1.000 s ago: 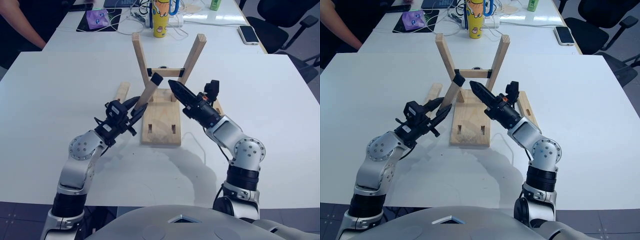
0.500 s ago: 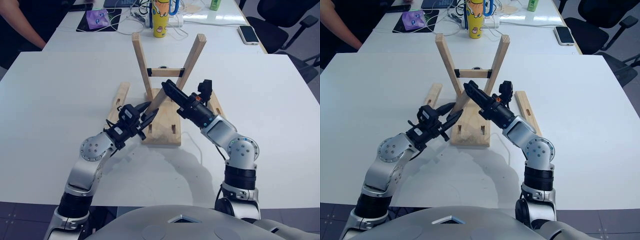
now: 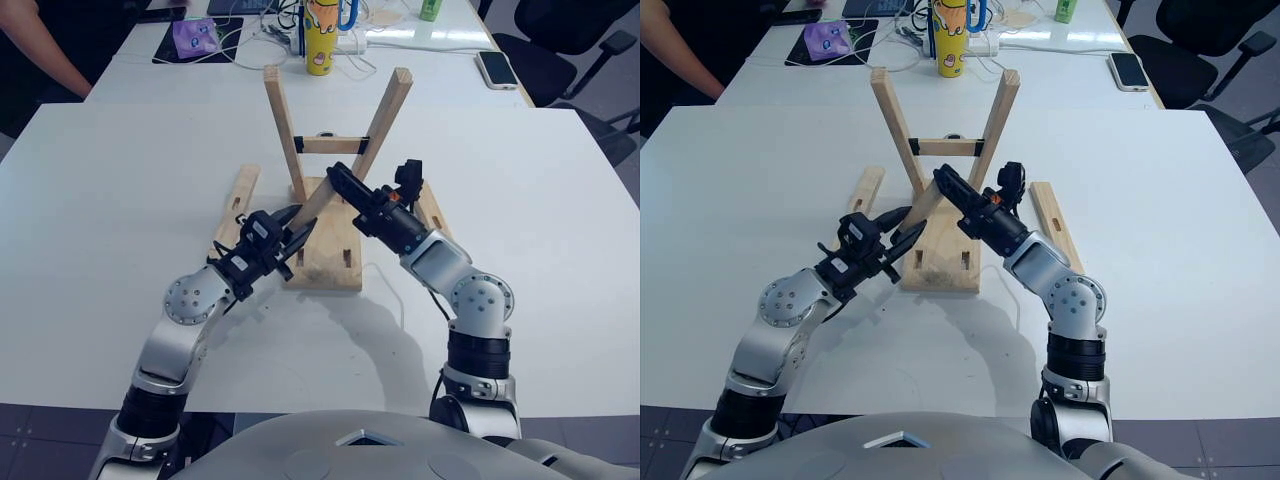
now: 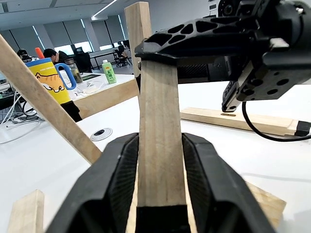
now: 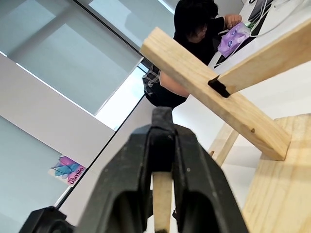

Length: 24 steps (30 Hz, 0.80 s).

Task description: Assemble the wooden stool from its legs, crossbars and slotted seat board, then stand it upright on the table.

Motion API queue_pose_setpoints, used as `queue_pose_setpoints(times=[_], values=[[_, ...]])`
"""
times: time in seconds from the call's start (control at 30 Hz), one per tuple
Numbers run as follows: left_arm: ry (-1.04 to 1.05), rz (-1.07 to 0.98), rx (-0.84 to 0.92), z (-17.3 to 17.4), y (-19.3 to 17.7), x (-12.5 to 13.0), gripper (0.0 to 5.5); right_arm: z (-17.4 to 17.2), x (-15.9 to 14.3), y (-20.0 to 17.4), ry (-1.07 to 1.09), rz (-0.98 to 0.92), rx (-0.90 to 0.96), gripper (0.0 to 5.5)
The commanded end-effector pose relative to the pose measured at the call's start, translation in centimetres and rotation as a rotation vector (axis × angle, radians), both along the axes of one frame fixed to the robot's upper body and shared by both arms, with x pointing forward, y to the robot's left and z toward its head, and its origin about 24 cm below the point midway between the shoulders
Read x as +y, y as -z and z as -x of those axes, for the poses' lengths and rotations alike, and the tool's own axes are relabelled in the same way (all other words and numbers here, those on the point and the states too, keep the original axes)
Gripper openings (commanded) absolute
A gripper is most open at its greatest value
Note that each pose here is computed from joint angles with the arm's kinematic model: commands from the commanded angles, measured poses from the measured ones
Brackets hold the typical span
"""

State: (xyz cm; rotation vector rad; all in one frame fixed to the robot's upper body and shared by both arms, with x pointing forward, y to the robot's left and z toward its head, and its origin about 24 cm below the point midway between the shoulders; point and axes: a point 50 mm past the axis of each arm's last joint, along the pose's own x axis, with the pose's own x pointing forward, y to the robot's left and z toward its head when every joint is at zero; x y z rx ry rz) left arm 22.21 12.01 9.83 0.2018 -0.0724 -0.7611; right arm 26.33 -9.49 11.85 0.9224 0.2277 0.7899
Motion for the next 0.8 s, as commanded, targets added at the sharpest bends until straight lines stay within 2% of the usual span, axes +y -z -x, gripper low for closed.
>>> queue_pose_setpoints(times=[0.03,0.17,0.23,0.43,0.57,0.8], values=[[-0.032,0.106,-0.027,-0.3,-1.1,0.6,2.25,-0.4,-1.1,1.3,0.094,0.131,0.015,0.41],[-0.148,0.343,-0.056,-1.2,-2.9,2.8,2.88,-0.1,-3.8,2.0,0.227,0.263,-0.03,0.41],[-0.183,0.396,-0.058,-1.3,-3.1,3.5,2.92,0.3,-5.7,1.2,0.337,0.362,-0.132,0.41],[-0.251,0.427,-0.057,-0.6,-2.6,3.5,2.92,2.2,-9.7,-1.6,0.567,0.49,-0.254,0.41],[-0.276,0.432,-0.044,-0.4,-2.0,3.2,2.92,1.2,-12.3,-1.2,0.664,0.603,-0.268,0.41],[-0.282,0.42,-0.034,-0.5,-1.6,3.1,2.92,-0.3,-13.9,-0.3,0.72,0.641,-0.271,0.41]])
